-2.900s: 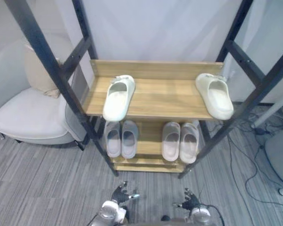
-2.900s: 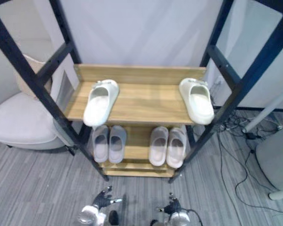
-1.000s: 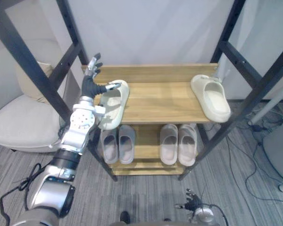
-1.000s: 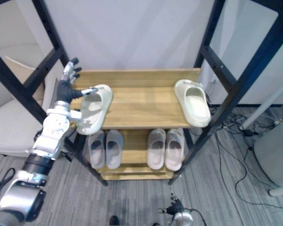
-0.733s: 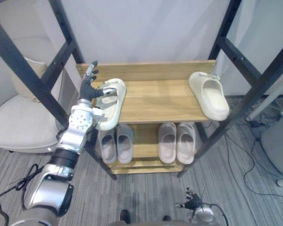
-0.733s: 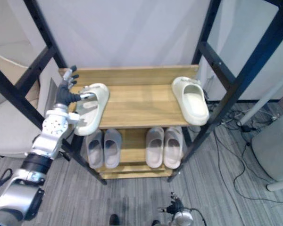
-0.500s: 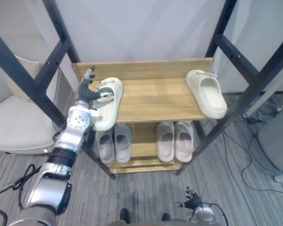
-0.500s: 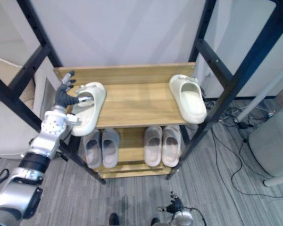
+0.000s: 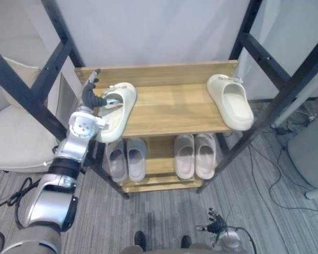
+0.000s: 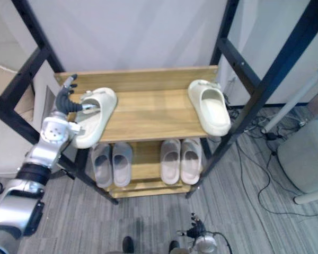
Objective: Organize the slippers on the shoe rack
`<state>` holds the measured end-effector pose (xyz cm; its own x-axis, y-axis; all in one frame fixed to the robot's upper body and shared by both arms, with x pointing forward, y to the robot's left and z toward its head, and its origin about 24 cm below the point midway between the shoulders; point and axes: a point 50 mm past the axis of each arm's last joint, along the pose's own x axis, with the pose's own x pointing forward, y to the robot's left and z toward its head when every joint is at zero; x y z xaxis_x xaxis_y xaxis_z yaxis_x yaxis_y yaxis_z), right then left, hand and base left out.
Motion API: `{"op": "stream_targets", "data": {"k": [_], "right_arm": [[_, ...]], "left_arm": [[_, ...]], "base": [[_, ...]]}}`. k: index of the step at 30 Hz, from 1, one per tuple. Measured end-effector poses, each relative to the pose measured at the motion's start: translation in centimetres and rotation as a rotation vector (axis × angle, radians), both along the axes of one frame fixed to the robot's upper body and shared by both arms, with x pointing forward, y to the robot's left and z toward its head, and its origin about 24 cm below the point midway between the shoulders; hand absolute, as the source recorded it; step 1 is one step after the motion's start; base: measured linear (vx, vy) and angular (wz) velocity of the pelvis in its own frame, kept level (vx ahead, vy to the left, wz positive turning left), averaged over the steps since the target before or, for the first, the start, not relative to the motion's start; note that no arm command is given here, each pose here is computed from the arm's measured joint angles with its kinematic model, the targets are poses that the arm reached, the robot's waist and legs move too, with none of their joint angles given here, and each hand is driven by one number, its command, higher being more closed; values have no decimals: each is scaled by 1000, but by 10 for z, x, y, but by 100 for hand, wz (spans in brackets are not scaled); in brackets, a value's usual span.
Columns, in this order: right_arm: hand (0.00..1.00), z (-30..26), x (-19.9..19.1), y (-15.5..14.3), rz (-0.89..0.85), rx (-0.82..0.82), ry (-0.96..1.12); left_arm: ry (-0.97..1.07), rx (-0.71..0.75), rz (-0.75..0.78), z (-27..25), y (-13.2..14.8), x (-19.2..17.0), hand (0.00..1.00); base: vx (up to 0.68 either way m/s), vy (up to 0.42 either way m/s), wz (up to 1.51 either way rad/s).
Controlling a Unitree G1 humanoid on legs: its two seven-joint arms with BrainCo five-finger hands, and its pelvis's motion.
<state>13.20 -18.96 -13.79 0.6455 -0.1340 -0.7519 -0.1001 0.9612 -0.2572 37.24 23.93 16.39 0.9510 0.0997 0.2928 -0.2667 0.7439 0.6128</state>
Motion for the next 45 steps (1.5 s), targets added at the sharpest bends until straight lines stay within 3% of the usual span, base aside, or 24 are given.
{"op": "stream_targets", "data": {"k": [9, 25, 35, 45], "right_arm": [[0, 1, 1, 2, -2, 7, -14], [0, 1, 2, 4, -10, 17, -16], [0, 3, 8, 5, -8, 18, -31], [0, 4, 10, 4, -43, 27, -38]], "left_arm": [[23, 202, 55, 11, 3, 7, 100], [32, 215, 40, 9, -2, 8, 100], [-74, 76, -252, 9, -106, 5, 100], [-44, 61, -238, 12, -115, 18, 100]], "base": [[2, 3, -4], [-2, 4, -4], [-7, 7, -3], [7, 0, -2]]}}
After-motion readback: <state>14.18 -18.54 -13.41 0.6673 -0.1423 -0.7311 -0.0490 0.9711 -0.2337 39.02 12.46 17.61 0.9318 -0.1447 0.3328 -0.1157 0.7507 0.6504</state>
